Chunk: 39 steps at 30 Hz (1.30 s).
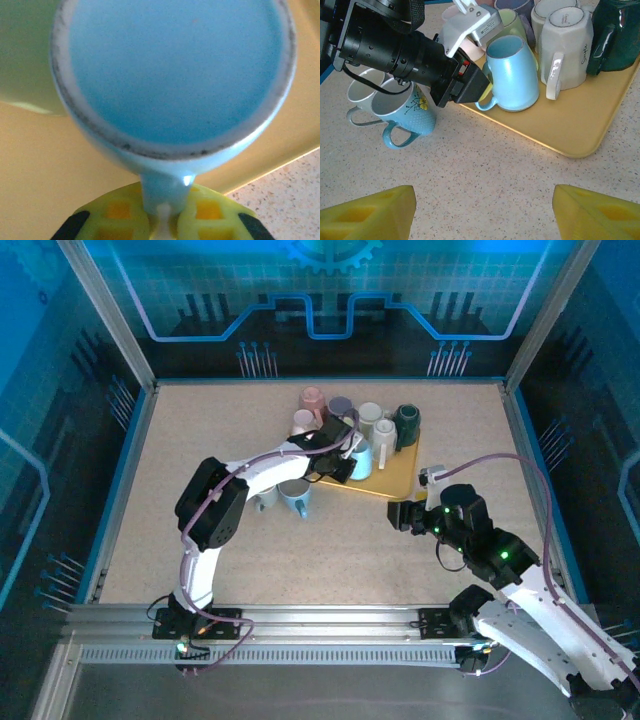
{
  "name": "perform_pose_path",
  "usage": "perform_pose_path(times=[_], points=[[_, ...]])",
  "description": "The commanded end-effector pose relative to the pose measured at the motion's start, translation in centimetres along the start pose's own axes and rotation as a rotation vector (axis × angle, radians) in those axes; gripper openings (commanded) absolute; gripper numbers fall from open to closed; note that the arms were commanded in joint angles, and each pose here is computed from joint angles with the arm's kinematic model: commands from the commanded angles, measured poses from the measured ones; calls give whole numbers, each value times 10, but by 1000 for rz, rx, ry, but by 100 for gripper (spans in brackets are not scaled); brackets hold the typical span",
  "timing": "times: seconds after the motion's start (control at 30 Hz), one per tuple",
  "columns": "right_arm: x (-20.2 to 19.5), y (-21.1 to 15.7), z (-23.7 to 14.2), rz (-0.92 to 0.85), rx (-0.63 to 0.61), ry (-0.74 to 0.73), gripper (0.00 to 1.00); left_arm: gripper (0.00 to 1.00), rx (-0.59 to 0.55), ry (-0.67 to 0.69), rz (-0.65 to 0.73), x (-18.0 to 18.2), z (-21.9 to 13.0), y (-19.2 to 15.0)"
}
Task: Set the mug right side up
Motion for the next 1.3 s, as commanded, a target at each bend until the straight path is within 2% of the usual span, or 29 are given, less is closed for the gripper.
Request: perform_pose_path(times=[0.0,0.13,0.27,0.5,0.77,0.83,0.93,1.03,1.27], points=[[-5,2,-3,0,-6,-31,73,7,-30,16,-11,4,1,11],[-6,4,-7,-6,-9,-36,73,7,-52,10,-24,3,-9,11],[-5,6,-11,-8,-17,-33,73,6,-102,-22,-41,-3,-35,16],[-1,16,-23,16,-58,-1,72,6,-266,-201,-105,-26,-117,35],[27,44,-39,140,-218,239,73,5,-515,-489,-226,-51,-222,44],[41,56,-38,187,-252,357,72,5,-589,-591,-276,-55,-242,43],[57,75,-39,255,-314,505,71,5,-700,-726,-359,-56,-269,39],[64,90,-40,323,-383,590,71,5,-790,-848,-426,-56,-292,35],[73,112,-34,392,-479,683,74,4,-902,-1036,-517,-53,-327,27]])
Point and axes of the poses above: each hand's point on the last joint's axis, 136 mm out from that joint toward the fingers, its own z axis out along the fingers, its own x axis along the line the jaws close on, y = z × x, the point moved 5 cm from there along -z, back along the fingers, and after that the axes turned 8 degrees about -z, right-handed, at the moved point
